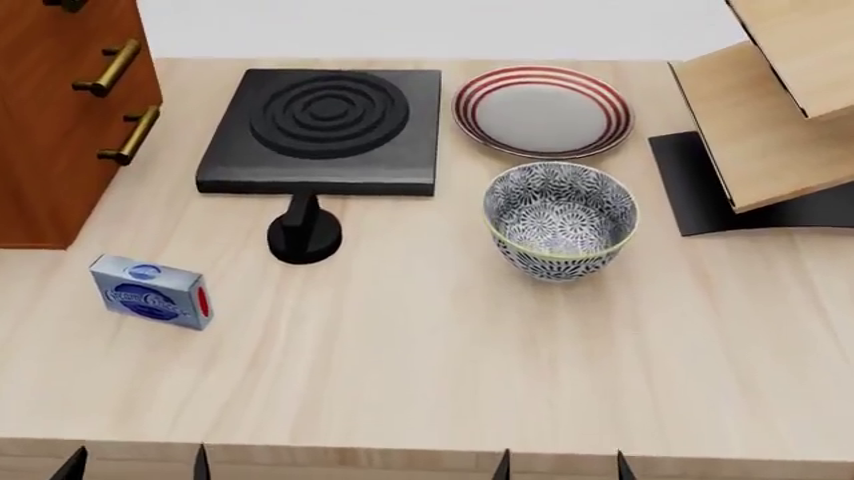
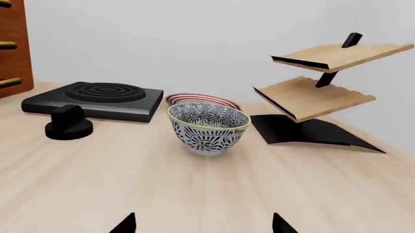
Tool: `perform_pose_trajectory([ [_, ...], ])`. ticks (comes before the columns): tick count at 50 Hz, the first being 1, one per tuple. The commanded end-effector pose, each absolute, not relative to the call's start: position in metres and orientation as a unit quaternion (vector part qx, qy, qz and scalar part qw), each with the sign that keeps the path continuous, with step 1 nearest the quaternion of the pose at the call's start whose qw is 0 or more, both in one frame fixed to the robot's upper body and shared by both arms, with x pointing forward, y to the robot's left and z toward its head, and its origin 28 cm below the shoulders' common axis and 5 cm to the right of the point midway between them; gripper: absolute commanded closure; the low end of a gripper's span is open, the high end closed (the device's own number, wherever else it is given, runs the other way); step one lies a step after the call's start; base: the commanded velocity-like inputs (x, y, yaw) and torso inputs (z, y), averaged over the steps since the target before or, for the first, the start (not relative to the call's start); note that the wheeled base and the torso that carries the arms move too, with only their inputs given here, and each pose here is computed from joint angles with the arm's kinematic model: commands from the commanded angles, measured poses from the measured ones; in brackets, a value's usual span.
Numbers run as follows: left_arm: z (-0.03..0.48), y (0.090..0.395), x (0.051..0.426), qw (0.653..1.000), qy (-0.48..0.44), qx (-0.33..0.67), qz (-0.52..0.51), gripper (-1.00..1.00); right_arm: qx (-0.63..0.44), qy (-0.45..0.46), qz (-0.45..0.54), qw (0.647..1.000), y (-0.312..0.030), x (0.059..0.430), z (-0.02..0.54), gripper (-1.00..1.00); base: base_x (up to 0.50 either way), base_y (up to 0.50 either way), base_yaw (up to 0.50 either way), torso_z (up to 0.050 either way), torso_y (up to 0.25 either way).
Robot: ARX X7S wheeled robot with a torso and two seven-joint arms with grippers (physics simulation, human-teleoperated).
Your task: Pick up the cream cheese and put it in the bowl.
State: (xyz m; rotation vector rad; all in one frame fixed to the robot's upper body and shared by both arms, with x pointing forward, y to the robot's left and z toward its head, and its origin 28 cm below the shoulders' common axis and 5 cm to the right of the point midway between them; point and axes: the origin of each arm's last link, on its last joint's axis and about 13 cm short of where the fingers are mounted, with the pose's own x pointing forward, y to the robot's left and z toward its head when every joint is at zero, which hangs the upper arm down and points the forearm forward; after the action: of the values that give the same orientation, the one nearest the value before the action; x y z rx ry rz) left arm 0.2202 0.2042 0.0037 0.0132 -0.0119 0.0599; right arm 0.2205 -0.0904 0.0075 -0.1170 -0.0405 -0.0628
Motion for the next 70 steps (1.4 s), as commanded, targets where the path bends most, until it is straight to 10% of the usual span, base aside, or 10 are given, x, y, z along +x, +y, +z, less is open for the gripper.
perform_pose_trajectory([
  [1, 0.0039, 0.2043, 0.2202, 0.999, -0.006, 0.007, 0.032, -1.00, -0.062, -0.022, -0.034, 0.997, -0.0903, 0.2207, 0.0072, -1.00, 0.21, 0.00, 0.00, 0.000, 0.000],
  [70, 0.0028, 0.2043, 0.2207, 0.999, -0.012, 0.013, 0.038, -1.00, -0.078, -0.029, -0.041, 0.996, -0.0904, 0.2227, 0.0046, -1.00, 0.15, 0.08, 0.00, 0.000, 0.000],
])
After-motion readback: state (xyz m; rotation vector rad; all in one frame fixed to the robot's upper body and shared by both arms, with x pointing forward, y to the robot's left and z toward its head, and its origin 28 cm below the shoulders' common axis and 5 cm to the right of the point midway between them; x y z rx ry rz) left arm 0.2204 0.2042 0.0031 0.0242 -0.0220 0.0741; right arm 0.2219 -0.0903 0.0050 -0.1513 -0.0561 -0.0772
